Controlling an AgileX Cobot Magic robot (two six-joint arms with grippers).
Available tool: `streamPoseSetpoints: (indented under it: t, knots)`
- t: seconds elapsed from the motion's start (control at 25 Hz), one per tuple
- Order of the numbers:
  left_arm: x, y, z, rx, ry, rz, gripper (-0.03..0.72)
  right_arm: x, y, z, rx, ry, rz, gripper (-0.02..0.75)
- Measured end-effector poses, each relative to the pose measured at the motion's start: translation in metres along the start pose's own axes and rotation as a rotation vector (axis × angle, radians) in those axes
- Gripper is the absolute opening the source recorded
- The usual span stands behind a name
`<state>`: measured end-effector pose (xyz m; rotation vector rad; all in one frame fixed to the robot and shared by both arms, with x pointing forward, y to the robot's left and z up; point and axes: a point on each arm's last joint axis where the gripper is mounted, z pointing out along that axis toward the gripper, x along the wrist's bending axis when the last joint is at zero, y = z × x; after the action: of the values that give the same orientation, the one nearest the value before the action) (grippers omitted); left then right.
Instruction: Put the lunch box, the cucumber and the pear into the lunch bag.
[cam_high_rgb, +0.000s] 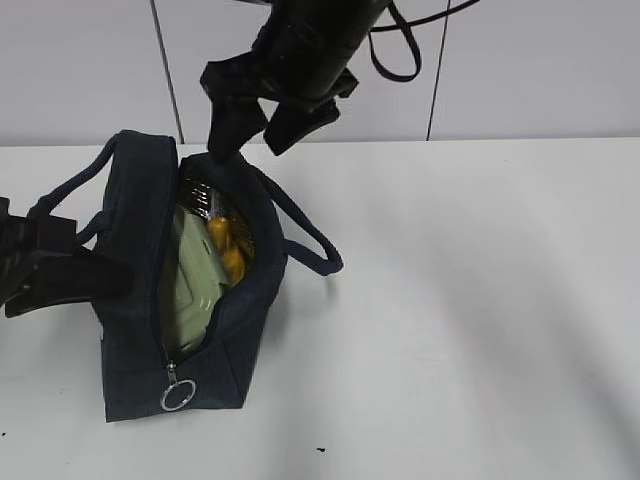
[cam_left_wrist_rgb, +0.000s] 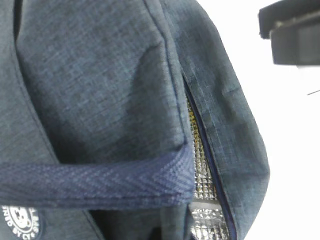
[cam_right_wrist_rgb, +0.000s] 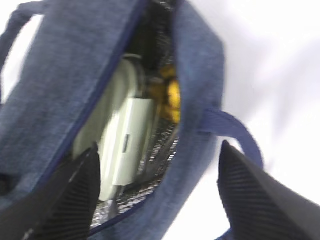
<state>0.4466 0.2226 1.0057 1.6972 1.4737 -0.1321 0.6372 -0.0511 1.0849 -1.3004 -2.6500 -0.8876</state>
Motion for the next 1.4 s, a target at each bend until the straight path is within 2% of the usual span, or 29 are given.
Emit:
streamPoseSetpoints:
  t: [0.08,0.32,0.64,1.16,1.32,1.4]
  knots:
    - [0.0,0.0,0.0,0.0,0.0,0.0,-0.018,-0.003,0.0,-0.001,0.004,-0.027,0.012,0.549]
    - [0.0,0.0,0.0,0.0,0.0,0.0,-0.018,-0.003,-0.001,0.0,0.015,-0.028,0.035,0.518]
    - [0.0,0.0,0.0,0.0,0.0,0.0,-0.018,-0.016,-0.006,0.035,0.084,-0.019,0.071,0.46]
    - [0.0,0.0,0.0,0.0,0.0,0.0,-0.018,-0.017,-0.008,0.044,0.096,0.008,0.089,0.155]
    - [0.0,0.0,0.0,0.0,0.0,0.0,-0.018,-0.015,-0.007,0.044,0.092,0.023,0.095,0.029]
    - [0.0,0.0,0.0,0.0,0.0,0.0,-0.018,-0.015,-0.007,0.044,0.092,0.023,0.095,0.009]
